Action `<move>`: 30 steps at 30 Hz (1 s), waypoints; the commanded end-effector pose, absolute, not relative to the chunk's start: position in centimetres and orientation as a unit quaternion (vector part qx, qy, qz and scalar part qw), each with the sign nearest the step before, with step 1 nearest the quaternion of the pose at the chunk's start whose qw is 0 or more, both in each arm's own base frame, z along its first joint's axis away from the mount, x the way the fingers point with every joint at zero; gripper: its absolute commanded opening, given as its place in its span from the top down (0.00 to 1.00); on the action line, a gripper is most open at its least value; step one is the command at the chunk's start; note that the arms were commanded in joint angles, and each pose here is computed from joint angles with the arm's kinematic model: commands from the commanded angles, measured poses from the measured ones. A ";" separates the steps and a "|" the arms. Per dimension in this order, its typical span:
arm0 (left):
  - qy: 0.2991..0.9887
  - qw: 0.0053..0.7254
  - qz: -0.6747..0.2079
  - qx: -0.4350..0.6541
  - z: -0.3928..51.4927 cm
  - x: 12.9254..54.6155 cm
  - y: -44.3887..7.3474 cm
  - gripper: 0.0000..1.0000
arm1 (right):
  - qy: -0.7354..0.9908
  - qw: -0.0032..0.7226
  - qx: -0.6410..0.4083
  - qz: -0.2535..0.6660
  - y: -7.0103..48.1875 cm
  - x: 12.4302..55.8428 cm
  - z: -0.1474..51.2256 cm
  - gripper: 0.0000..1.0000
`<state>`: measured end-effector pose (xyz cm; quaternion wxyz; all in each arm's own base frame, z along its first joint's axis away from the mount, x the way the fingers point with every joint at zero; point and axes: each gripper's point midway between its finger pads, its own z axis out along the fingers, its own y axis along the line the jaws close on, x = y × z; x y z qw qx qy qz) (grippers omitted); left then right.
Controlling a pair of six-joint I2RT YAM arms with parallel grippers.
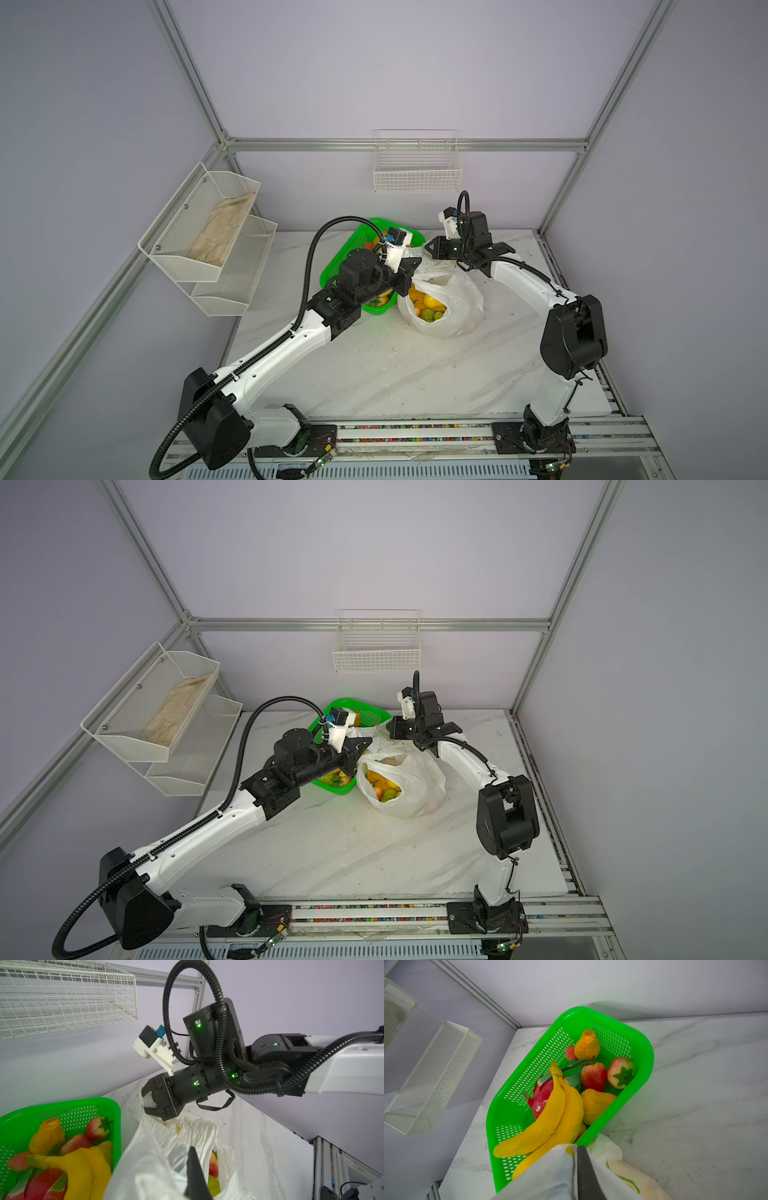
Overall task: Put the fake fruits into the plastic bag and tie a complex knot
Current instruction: 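Raise the left gripper out of the bag while the right gripper holds the bag edge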
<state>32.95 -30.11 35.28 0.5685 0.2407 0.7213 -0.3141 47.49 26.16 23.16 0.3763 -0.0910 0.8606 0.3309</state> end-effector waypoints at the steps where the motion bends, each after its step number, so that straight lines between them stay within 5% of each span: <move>1: 0.734 0.577 -0.297 0.200 34.6 34.0 -29.1 1.00 | 0.859 0.379 -0.079 0.335 26.5 48.9 22.7 0.93; 16: 0.757 0.608 -0.231 0.056 34.9 39.2 -20.3 1.00 | 0.817 0.398 -0.076 0.409 33.9 52.7 24.2 1.00; 24: 0.754 0.606 -0.245 0.065 34.9 38.4 -20.4 1.00 | 0.818 0.376 -0.116 0.419 37.3 52.9 23.5 1.00; 30: 0.750 0.578 -0.304 0.103 34.3 36.8 -23.5 1.00 | 0.847 0.401 -0.143 0.319 34.2 52.7 23.5 0.89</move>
